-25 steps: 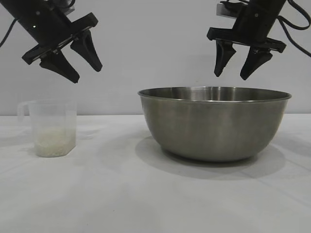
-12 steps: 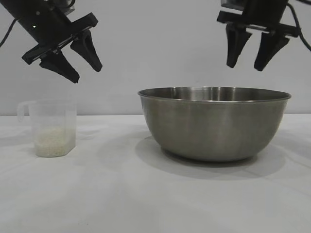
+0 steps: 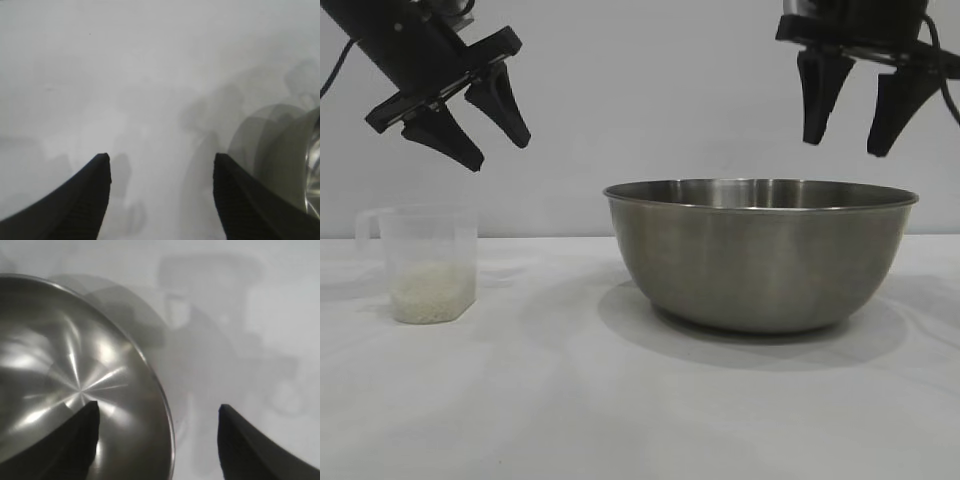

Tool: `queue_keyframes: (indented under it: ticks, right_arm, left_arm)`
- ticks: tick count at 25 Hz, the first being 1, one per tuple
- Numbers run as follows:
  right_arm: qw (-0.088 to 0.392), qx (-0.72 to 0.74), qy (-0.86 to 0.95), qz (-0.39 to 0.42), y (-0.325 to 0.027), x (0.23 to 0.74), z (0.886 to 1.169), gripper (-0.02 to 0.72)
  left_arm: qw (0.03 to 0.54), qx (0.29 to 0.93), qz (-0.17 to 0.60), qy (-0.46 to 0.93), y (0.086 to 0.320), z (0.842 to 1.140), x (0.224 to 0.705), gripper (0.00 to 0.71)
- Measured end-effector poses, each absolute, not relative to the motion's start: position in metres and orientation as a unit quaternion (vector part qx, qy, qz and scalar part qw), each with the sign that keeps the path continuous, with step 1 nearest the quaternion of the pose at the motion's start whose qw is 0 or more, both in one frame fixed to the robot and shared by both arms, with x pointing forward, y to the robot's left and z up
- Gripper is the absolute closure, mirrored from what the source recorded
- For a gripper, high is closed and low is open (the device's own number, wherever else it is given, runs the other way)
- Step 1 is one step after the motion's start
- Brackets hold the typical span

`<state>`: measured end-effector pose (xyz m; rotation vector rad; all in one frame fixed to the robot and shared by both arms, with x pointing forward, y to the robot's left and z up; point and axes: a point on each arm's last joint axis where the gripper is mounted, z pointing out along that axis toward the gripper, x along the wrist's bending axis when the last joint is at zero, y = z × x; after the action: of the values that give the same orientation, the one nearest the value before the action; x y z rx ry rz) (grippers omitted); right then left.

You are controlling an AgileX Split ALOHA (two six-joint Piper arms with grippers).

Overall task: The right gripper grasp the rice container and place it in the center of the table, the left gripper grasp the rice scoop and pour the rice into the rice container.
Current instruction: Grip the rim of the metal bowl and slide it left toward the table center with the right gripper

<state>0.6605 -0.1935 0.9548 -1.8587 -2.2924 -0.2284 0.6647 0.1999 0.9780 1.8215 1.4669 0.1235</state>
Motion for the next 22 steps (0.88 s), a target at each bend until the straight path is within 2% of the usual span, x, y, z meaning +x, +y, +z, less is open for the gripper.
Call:
queue_keyframes:
  ticks: [3,6,8,11,22]
  right_arm:
    - [0.102,-0.625,-0.771,-0.065,-0.193,0.662,0.940,0.280]
    - [0.109,-0.625,-0.771,-0.055,-0.193,0.663,0.928,0.456]
    - [0.114,-0.626,-0.770,-0.050,-0.193,0.664,0.922,0.598]
    - [0.119,-0.624,-0.771,-0.050,-0.192,0.663,0.921,0.703]
    - [0.145,-0.622,-0.766,-0.077,-0.172,0.661,0.921,0.703]
  left_arm:
    - [0.389,0.716,0.049,0.577,0.200,0.978,0.665,0.281]
    - [0.389,0.716,0.049,0.577,0.200,0.978,0.665,0.281]
    - [0.389,0.716,0.049,0.577,0.200,0.978,0.665,0.281]
    - [0.389,0.716,0.049,0.577,0.200,0.978,0.665,0.281]
    - [0.389,0.717,0.048,0.577,0.200,0.978,0.665,0.281]
